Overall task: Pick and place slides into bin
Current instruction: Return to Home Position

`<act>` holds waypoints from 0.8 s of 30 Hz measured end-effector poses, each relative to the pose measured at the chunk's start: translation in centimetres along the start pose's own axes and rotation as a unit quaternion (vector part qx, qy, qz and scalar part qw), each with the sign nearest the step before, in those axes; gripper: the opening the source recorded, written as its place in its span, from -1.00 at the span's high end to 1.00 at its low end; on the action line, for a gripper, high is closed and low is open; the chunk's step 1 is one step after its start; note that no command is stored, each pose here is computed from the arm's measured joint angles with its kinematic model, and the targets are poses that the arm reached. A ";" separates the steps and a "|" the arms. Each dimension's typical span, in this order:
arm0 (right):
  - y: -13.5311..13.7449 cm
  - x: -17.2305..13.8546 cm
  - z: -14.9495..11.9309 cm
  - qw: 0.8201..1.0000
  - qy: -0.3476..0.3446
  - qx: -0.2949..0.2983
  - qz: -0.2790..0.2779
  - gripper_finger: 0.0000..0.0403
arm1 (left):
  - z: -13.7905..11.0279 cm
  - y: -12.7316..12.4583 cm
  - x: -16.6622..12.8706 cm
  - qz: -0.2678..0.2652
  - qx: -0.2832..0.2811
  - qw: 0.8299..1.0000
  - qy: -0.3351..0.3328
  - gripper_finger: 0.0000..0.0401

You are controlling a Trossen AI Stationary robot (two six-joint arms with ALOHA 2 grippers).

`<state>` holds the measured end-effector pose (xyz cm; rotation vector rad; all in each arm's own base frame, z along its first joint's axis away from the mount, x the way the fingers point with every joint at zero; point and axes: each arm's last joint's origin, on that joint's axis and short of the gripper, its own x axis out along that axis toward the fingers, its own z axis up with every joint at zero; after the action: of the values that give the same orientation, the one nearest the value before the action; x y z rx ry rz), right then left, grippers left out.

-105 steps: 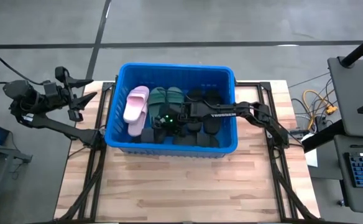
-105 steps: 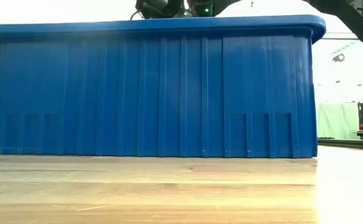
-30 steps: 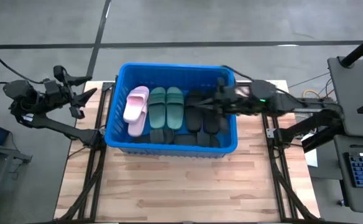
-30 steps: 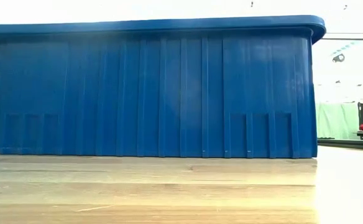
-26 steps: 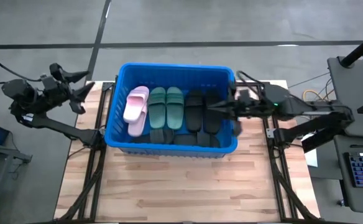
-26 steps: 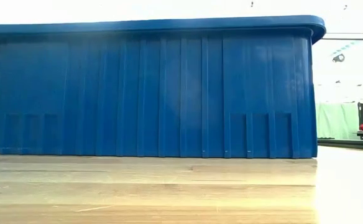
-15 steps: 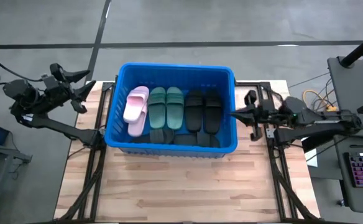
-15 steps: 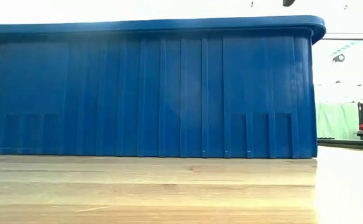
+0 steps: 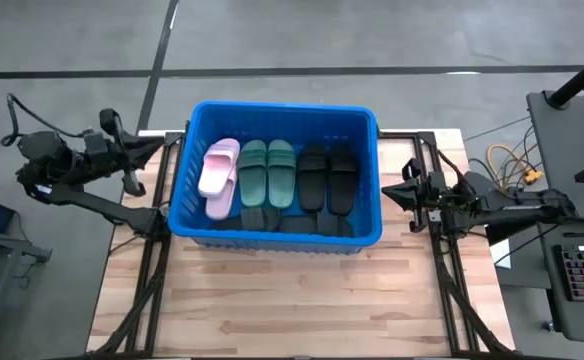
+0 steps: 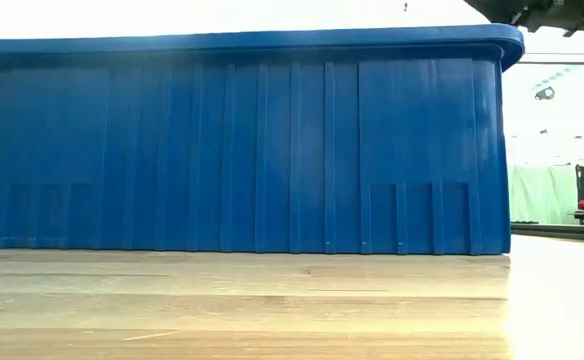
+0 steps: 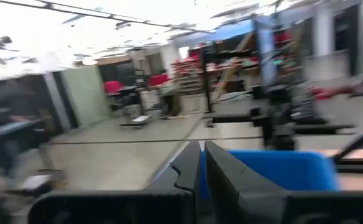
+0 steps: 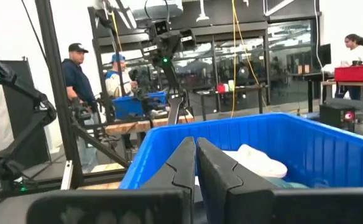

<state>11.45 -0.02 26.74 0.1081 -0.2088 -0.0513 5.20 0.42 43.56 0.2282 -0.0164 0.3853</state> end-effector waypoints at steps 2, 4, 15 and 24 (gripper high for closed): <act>-0.1 -0.5 -0.4 1.000 -0.005 0.001 0.000 0.96 | -0.1 -0.3 0.1 -0.020 -0.024 1.000 0.002 0.96; -0.2 -0.9 -0.9 1.000 -0.010 0.019 0.001 0.96 | -0.6 -0.5 0.3 -0.026 -0.036 0.999 0.019 0.98; -0.6 -3.1 -2.2 0.999 -0.040 0.016 -0.019 0.96 | -5.0 -2.4 1.1 -0.041 -0.043 0.998 0.037 1.00; -0.8 -4.5 -1.3 0.998 -0.035 0.012 -0.044 0.96 | -6.8 -3.2 1.1 -0.088 -0.068 0.994 -0.001 1.00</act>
<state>7.31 -0.37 24.47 0.1389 -0.2748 -0.1401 7.27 -0.57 36.27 0.0947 -0.0239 0.2069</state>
